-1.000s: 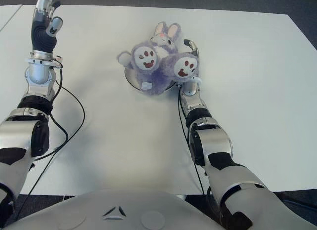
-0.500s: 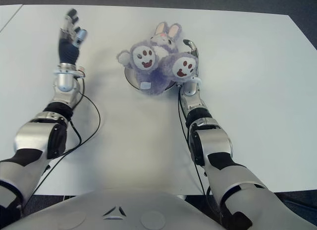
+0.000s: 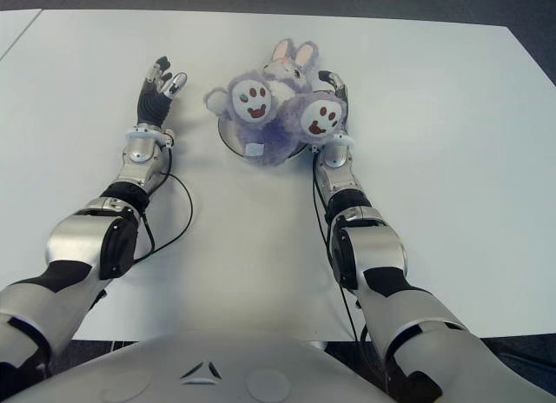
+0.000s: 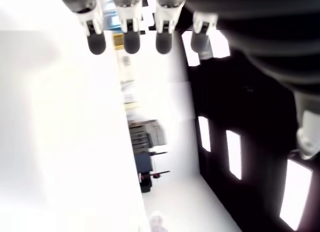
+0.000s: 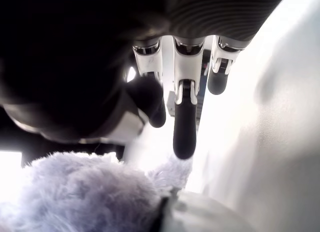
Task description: Put the doll into the plate.
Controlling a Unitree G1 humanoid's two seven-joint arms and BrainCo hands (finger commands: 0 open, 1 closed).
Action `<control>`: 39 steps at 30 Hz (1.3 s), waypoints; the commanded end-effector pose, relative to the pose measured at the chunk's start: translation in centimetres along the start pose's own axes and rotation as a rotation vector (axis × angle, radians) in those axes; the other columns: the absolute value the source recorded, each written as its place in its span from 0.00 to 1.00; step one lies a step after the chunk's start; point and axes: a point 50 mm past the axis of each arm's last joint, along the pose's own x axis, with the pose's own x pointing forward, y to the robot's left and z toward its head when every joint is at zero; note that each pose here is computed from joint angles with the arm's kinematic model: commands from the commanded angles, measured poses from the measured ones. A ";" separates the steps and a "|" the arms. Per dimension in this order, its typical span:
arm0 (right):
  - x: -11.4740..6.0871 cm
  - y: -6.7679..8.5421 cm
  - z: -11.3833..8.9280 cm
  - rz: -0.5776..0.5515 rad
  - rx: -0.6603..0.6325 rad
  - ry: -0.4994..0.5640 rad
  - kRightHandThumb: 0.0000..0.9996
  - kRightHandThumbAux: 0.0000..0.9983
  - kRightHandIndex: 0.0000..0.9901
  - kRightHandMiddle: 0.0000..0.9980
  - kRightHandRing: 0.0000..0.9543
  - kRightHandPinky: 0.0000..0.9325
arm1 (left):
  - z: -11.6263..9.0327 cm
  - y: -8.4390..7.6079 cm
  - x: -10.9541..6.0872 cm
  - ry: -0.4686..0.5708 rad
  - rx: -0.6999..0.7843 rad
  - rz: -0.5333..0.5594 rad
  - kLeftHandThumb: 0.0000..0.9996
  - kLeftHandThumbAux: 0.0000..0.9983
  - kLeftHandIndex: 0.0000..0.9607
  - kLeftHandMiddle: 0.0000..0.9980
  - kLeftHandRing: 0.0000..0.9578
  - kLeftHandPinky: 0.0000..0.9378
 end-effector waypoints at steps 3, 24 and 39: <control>-13.0 1.4 -12.7 0.058 0.047 0.548 0.63 0.93 0.24 0.23 0.27 0.16 | -8.6 -2.4 -6.0 0.449 -0.174 -0.068 0.00 0.49 0.00 0.00 0.00 0.00; -13.1 0.4 -12.8 0.016 0.084 0.535 0.51 0.97 0.25 0.25 0.26 0.19 | -11.1 -3.6 -9.4 0.537 -0.243 -0.059 0.00 0.49 0.00 0.00 0.00 0.00; -13.1 -0.3 -13.0 0.014 0.073 0.532 0.56 0.98 0.24 0.25 0.26 0.19 | -12.4 -4.1 -12.0 0.542 -0.231 -0.086 0.00 0.45 0.00 0.00 0.00 0.00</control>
